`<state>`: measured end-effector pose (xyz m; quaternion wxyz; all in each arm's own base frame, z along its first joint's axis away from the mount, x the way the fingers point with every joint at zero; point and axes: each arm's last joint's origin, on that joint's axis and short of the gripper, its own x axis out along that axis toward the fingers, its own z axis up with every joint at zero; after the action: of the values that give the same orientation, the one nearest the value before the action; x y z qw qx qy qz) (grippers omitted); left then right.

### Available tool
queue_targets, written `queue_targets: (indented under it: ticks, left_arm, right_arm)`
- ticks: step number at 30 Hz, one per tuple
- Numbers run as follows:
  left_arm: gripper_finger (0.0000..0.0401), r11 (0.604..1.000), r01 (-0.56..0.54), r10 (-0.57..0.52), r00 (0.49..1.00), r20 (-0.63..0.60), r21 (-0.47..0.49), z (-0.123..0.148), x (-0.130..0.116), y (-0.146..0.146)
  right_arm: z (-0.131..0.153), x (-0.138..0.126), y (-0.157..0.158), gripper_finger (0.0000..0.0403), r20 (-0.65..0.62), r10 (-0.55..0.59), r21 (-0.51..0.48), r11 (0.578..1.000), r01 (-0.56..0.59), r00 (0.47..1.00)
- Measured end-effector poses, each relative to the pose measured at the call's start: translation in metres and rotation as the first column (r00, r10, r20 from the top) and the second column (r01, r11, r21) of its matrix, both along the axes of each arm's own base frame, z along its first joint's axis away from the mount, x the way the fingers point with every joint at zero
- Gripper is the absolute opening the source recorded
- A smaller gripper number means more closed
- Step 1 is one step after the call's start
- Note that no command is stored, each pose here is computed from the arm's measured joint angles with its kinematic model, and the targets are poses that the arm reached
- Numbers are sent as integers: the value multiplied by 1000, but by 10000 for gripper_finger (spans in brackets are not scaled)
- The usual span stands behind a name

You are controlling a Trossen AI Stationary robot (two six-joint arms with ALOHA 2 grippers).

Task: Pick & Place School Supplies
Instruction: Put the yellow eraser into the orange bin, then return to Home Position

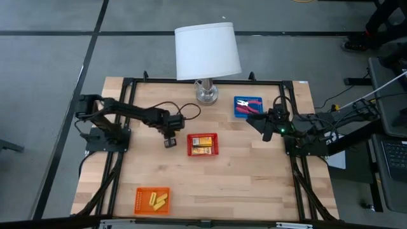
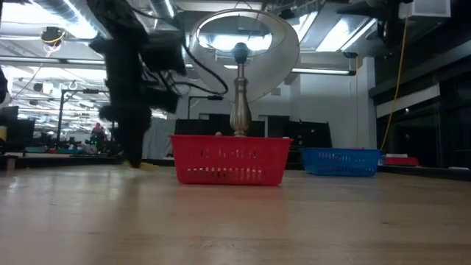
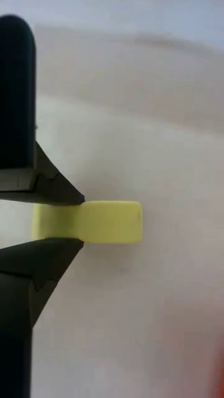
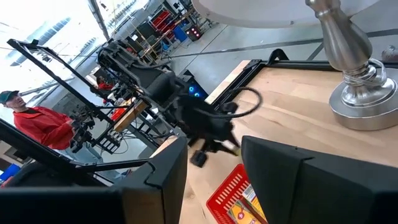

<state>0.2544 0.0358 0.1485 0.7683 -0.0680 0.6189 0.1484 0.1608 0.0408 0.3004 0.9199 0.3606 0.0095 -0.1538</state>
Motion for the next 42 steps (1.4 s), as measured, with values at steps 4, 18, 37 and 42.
queue_targets:
  ticks: [4,18,37,42]
  left_arm:
    - [74,994,-11,15,999,39,-108,16,-15,-21]
    - [70,843,89,82,953,291,-531,82,-71,-151]
    - [156,846,159,-10,959,282,-509,37,-79,-234]
    - [209,870,201,-48,943,329,-449,36,-78,-233]
  right_arm:
    - [0,-1,3,155,-1,1,-14,1000,-1,1000]
    - [2,-3,7,155,7,-8,-40,999,8,1000]
    - [2,-3,6,155,21,-38,-2,999,38,999]
    - [2,-3,6,155,26,-40,11,999,39,999]
